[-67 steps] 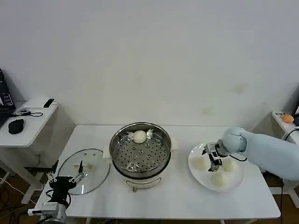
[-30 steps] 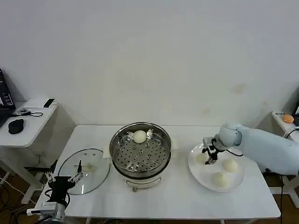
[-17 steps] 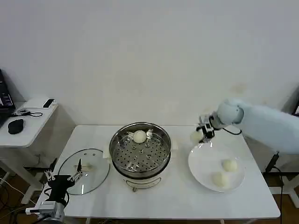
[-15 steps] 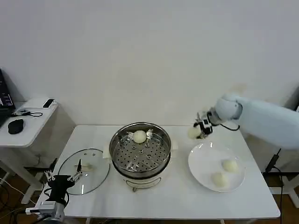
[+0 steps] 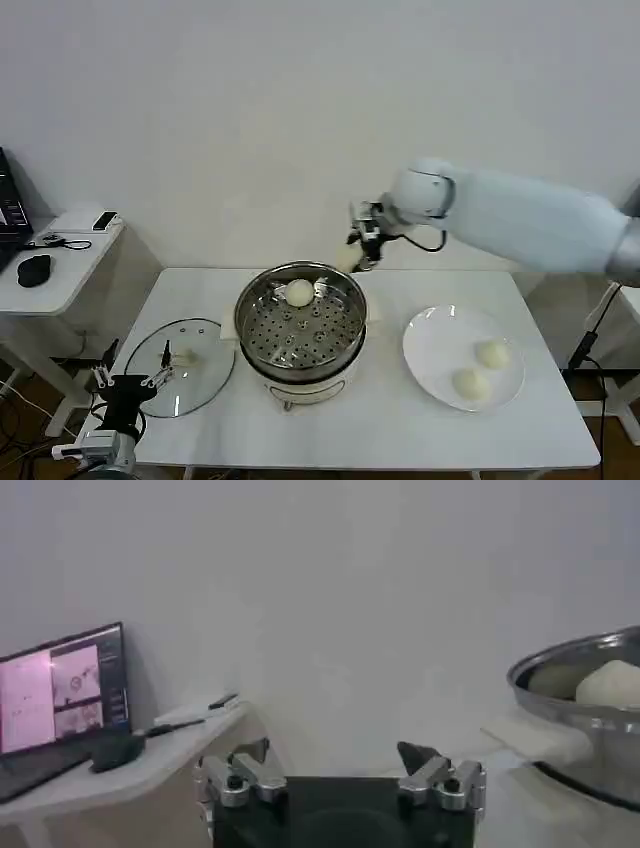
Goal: Take steamed baozi put them in steamer then cover it.
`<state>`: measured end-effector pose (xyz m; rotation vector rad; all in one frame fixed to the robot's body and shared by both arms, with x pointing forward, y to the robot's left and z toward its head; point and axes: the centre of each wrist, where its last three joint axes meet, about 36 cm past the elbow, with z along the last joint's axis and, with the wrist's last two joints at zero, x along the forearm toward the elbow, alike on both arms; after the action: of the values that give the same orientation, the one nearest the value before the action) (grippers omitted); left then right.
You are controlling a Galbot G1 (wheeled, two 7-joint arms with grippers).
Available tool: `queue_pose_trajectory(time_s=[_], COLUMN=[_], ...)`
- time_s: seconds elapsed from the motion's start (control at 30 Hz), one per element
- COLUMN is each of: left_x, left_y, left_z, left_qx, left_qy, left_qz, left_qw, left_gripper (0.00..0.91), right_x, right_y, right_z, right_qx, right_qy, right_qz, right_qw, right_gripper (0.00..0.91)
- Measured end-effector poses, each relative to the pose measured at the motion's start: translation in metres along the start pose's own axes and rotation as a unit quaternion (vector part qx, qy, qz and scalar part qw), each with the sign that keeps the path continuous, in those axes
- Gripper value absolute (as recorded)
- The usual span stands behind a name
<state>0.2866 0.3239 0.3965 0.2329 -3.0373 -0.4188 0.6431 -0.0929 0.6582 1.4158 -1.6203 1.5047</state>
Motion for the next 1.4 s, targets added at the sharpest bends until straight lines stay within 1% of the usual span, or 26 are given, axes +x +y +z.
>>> queue_pose_trajectory(time_s=[0.13,0.3,0.57,0.73,1.1,1.13,1.2,1.4], left_x=[0.0,0.0,0.001,0.001,0.0,0.0,0.0,0.0], left_y=[0.0,-0.001,0.001,0.001,-0.001,-0.001,-0.001,-0.001], left_z=[-0.002,-0.002,-0.001,-0.001,0.001,0.001,0.001,0.001], left_qx=[0.002,0.006,0.006,0.007,0.007,0.007,0.007,0.008], left_qy=[-0.003,-0.005,-0.008,-0.009,-0.009,-0.009,-0.009,-0.009], left_qz=[-0.002,-0.004,-0.008,-0.009,-0.007,-0.007,-0.006,-0.006], left_qw=[1.0,1.0,1.0,1.0,1.0,1.0,1.0,1.0], left_gripper=[0.907,0.907,0.907,0.907,0.907,0.907,0.907,0.907], right_x=[-0.02,-0.044,-0.08,-0.096,-0.118,-0.118,-0.118,-0.114], right_y=[0.006,0.012,0.021,0.026,0.031,0.031,0.031,0.029], right_z=[-0.027,-0.055,-0.088,-0.1,-0.114,-0.114,-0.114,-0.113], right_qx=[-0.013,-0.032,-0.062,-0.072,-0.084,-0.084,-0.084,-0.084], right_qy=[-0.008,-0.012,-0.008,-0.003,0.001,0.002,0.003,0.006], right_qz=[-0.022,-0.045,-0.07,-0.078,-0.081,-0.081,-0.081,-0.08], right_qw=[1.0,0.998,0.996,0.994,0.993,0.993,0.993,0.993], right_gripper=[0.635,0.635,0.635,0.635,0.635,0.736,0.907,0.907])
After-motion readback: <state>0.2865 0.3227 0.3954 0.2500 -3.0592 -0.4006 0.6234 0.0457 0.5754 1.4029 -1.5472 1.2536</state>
